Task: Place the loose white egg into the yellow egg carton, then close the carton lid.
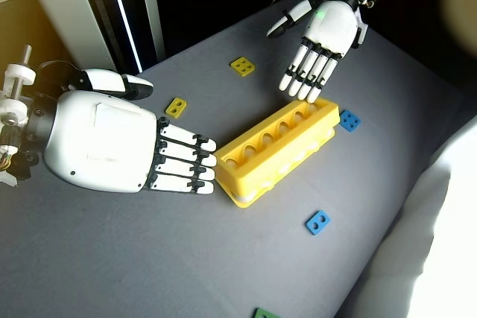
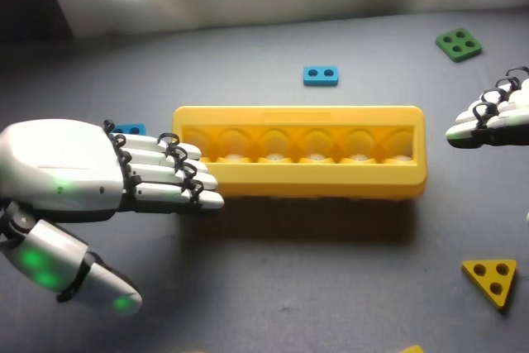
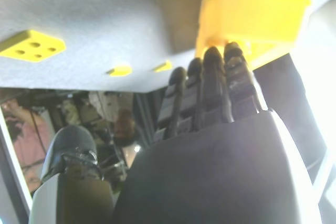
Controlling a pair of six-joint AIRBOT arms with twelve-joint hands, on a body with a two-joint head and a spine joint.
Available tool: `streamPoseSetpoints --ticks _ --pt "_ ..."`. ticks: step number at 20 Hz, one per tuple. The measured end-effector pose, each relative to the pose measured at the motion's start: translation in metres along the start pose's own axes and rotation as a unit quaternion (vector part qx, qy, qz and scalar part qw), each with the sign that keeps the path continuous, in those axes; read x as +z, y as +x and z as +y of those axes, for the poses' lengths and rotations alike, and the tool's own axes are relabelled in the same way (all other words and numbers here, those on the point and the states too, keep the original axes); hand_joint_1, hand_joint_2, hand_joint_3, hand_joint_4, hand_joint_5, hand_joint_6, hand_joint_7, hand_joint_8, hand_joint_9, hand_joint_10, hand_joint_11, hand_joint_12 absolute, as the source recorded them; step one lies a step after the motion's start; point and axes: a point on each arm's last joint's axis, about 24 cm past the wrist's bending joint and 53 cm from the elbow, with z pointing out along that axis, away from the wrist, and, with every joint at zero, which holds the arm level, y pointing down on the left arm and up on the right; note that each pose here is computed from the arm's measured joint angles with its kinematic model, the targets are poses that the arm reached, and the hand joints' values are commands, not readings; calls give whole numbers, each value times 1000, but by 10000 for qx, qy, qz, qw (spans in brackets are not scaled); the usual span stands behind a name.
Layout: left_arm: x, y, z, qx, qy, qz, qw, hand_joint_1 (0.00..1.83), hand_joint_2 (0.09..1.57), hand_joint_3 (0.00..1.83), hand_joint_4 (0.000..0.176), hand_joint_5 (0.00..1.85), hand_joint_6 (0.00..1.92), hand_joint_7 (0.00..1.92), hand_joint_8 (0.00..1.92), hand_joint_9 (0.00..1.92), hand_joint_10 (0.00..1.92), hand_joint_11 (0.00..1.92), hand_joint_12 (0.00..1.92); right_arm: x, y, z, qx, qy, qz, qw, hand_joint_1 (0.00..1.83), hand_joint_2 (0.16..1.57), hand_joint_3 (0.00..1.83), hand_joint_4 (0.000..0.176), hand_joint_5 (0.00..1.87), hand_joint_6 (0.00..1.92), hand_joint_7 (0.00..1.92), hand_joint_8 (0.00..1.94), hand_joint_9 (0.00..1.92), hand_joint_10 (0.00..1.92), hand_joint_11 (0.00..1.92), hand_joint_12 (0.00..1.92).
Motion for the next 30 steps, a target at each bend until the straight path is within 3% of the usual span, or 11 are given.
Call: streamPoseSetpoints --ticks 10,14,19,22,27,30 --pt "2 12 11 -399 -119 -1 9991 0 1117 0 0 7 3 0 0 0 0 0 0 0 1 2 3 -33 22 10000 0 1089 0 0 37 4 4 2 0 0 0 0" --pt "3 12 10 -404 -120 -3 9991 0 1119 0 0 0 0 0 0 0 0 0 0 0 3 3 2 -61 48 10000 0 1093 0 0 54 9 9 3 0 0 0 0" --pt "-3 -3 2 -50 -70 -20 10000 0 1126 2 0 0 0 0 0 0 0 0 0 0 6 6 -138 -124 109 9998 0 1096 2 0 37 3 0 0 0 0 0 0" --pt "-16 -22 5 165 -191 -186 9995 0 1126 2 0 0 0 0 0 0 0 0 0 0 7 8 -249 -151 127 9995 0 1098 2 0 54 8 9 3 2 1 6 3" --pt "-44 -41 4 143 -251 -385 9988 0 1125 1 0 2 0 0 0 0 0 0 0 3 12 19 -847 -283 140 9959 0 1101 3 0 43 2 0 0 0 0 0 0" --pt "-68 -37 -8 231 -130 -327 9991 0 1115 0 0 8 3 0 0 0 0 0 0 7 8 38 -1106 -652 -15 9917 0 1105 4 0 58 9 9 4 0 0 0 0"
